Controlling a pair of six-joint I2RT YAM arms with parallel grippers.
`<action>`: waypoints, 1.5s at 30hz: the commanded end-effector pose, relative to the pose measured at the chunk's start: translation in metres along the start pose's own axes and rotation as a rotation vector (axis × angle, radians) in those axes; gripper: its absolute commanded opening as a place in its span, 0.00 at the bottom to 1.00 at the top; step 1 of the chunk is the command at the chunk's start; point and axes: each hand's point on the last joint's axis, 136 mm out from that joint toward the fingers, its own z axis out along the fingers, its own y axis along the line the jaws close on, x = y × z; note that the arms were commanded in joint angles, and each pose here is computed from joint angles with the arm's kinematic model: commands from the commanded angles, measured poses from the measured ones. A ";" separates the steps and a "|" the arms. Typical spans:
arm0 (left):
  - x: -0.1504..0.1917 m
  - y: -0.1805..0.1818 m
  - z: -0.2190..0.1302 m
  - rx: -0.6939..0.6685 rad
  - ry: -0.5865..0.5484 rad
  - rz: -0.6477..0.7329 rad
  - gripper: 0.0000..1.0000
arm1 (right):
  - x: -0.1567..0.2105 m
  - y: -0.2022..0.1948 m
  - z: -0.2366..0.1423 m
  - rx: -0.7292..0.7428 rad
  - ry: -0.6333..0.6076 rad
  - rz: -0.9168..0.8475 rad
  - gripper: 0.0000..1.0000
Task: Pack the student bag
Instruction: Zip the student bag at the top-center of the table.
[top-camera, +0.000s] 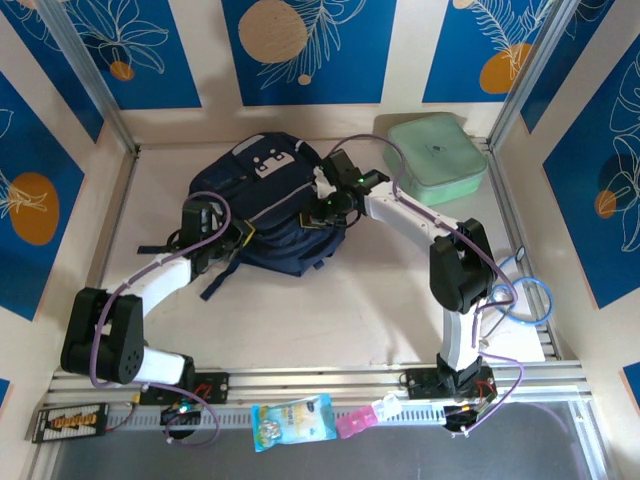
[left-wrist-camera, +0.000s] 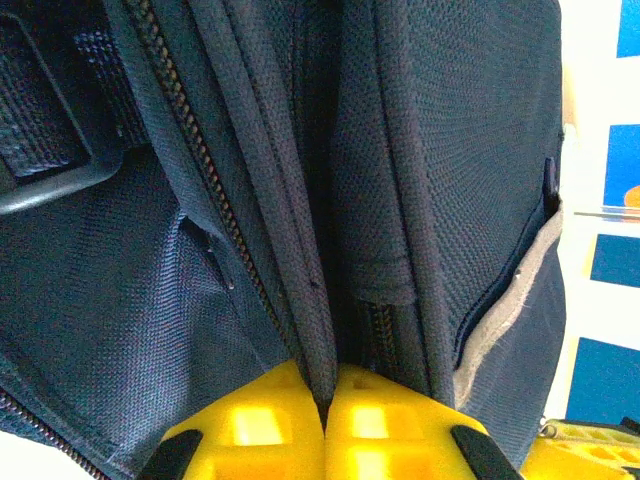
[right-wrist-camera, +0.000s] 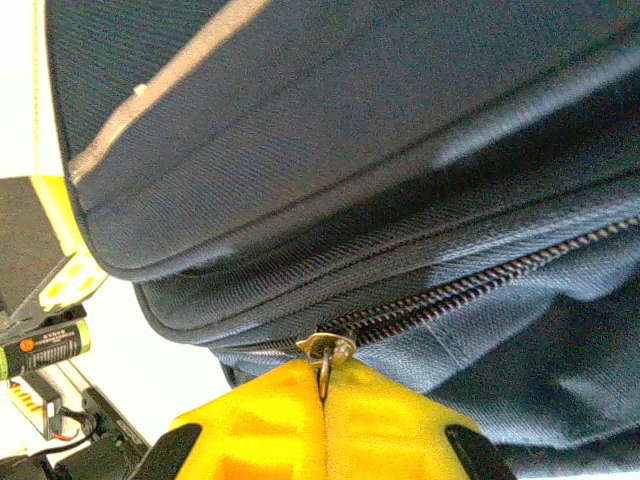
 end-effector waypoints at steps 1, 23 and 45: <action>-0.002 -0.014 -0.006 0.024 0.012 0.064 0.00 | 0.005 0.004 -0.028 0.018 0.007 -0.045 0.00; 0.018 -0.009 -0.013 -0.016 0.112 0.178 0.00 | 0.035 -0.111 -0.036 0.403 0.004 -0.173 0.00; -0.075 0.005 -0.009 -0.281 -0.136 0.293 0.60 | 0.099 0.033 0.037 -0.060 0.032 -0.295 0.00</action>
